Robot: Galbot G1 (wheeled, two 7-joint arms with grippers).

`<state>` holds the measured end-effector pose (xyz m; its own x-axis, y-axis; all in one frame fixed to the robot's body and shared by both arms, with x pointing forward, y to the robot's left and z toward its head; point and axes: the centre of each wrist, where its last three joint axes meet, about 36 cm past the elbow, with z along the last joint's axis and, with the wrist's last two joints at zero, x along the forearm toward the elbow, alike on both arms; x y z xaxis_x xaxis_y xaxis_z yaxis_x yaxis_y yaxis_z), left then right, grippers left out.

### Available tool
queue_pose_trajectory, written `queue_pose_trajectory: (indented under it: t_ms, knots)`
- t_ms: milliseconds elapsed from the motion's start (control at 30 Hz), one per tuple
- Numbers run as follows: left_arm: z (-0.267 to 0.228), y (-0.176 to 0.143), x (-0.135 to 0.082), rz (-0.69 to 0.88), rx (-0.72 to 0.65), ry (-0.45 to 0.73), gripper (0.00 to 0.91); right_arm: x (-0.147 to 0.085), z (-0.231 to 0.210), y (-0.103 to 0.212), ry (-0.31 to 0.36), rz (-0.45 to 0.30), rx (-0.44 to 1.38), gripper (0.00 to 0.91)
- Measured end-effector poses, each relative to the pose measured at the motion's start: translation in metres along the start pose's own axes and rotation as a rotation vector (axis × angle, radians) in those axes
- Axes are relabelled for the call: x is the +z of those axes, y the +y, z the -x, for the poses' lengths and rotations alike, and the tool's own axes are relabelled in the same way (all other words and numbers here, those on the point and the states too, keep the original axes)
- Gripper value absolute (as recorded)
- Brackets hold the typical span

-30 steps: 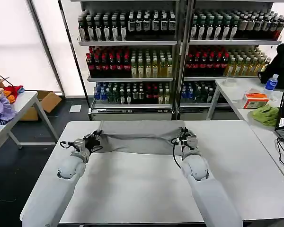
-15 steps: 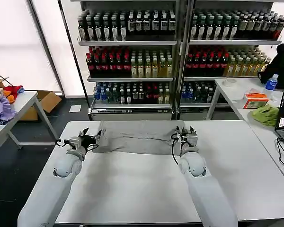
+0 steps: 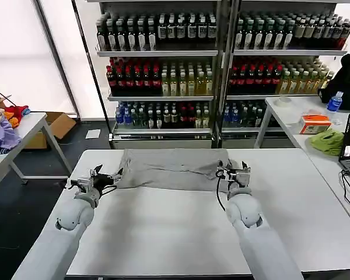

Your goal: Fold and organize the clothes.

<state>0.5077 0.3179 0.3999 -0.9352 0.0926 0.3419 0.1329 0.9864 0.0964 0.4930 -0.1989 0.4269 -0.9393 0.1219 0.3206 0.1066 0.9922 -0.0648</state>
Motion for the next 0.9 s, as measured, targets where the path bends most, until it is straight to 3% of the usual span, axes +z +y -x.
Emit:
queue_pose_trajectory:
  t_ms: [500,900]
  knots:
    - [-0.019,-0.015,0.007,-0.017,0.031,0.014,0.907,-0.026,-0.007,-0.002,-0.007,0.024,0.000,0.907]
    - [-0.019,-0.018,0.011,-0.031,0.028,0.024,0.907,0.002,-0.034,-0.025,0.066,-0.003,0.009,0.907]
